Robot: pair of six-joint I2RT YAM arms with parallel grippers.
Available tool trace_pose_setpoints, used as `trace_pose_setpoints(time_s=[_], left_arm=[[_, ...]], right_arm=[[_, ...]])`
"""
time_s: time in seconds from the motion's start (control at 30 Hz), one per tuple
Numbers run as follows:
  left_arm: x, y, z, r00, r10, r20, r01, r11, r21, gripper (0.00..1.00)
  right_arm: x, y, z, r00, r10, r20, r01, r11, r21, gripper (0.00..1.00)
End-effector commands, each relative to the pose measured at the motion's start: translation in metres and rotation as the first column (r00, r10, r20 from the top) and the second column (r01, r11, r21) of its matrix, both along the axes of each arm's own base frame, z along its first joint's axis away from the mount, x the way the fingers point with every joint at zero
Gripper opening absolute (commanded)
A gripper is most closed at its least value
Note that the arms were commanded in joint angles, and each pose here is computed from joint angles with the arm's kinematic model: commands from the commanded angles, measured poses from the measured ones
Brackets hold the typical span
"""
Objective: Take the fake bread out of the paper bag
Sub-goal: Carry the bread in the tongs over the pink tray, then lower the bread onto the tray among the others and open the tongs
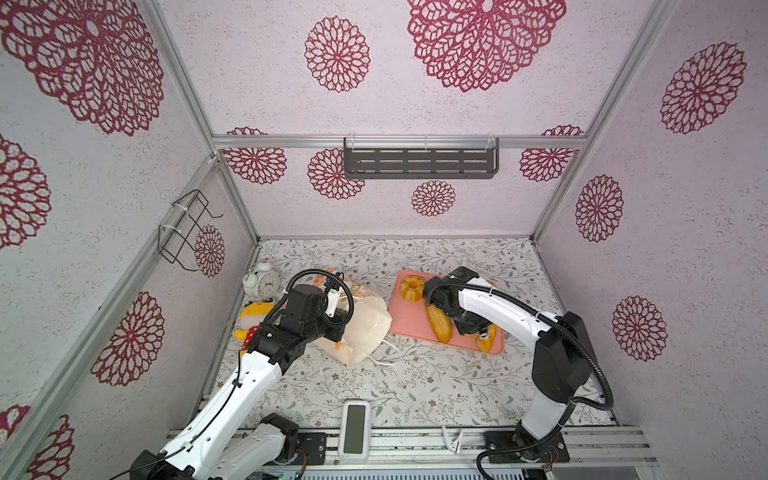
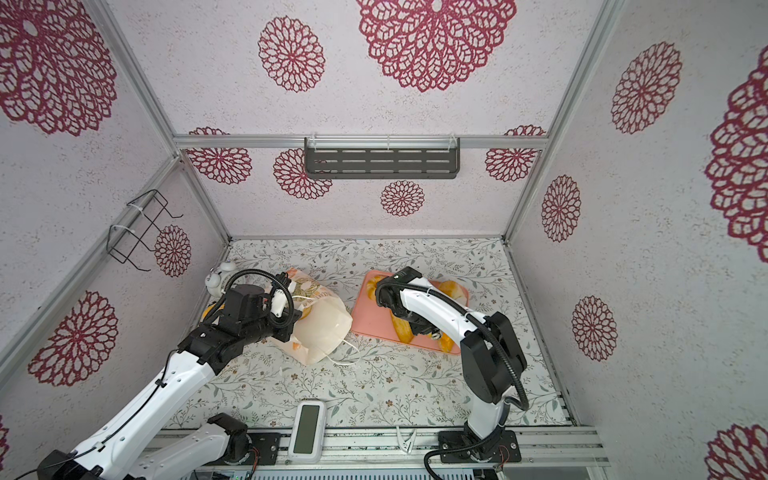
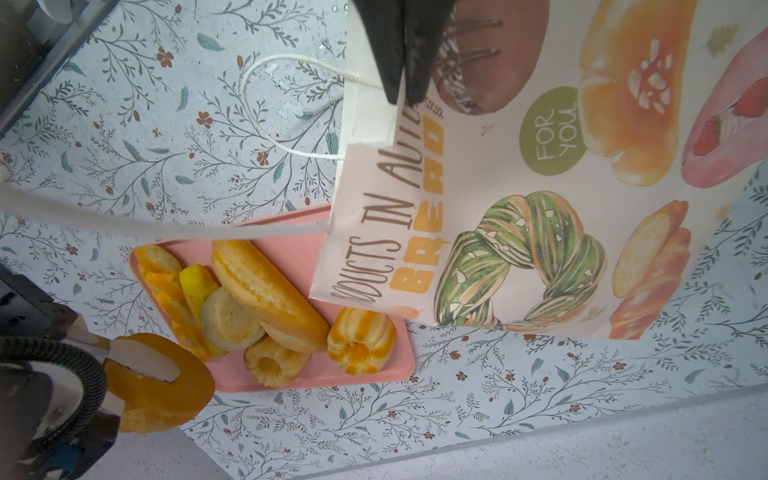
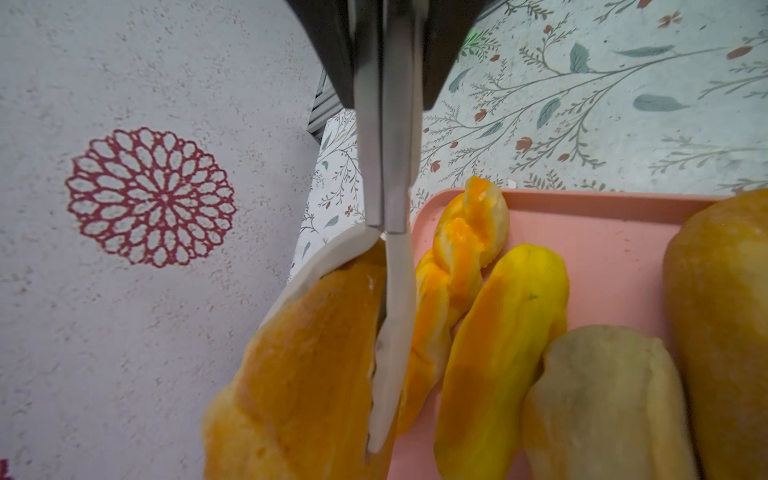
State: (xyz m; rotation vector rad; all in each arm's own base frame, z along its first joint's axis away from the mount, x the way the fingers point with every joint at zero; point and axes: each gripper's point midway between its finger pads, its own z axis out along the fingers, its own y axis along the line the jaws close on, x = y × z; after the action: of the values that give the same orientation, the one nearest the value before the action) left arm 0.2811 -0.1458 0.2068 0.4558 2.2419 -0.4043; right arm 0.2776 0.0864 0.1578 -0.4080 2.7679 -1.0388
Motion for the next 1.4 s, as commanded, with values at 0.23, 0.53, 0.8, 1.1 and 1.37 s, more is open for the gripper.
trace_pose_setpoints(time_s=[0.23,0.53,0.8,1.1,1.37], left_arm=[[0.002,-0.001,0.007,1.000,0.004,0.017,-0.004,0.999,-0.034,0.00],[0.002,-0.003,0.005,1.000,0.003,0.002,-0.003,0.999,-0.038,0.00],[0.001,-0.001,0.006,1.000,-0.002,0.006,0.002,1.000,-0.028,0.00],[0.004,-0.005,0.005,1.000,-0.006,-0.009,0.006,0.999,-0.034,0.00],[0.005,-0.007,0.006,1.000,-0.011,-0.013,0.011,0.999,-0.039,0.00]], right_arm=[[0.004,0.004,-0.011,0.996,0.067,-0.060,-0.069,0.997,-0.039,0.25],[-0.002,0.013,-0.020,0.993,0.077,-0.088,-0.082,0.995,-0.054,0.42],[-0.006,0.015,-0.014,0.995,0.065,-0.082,-0.069,0.997,-0.045,0.47],[-0.012,0.029,0.001,0.995,0.060,-0.076,-0.057,0.998,0.042,0.49],[-0.015,0.030,0.009,0.998,0.040,-0.051,-0.036,0.997,0.071,0.50]])
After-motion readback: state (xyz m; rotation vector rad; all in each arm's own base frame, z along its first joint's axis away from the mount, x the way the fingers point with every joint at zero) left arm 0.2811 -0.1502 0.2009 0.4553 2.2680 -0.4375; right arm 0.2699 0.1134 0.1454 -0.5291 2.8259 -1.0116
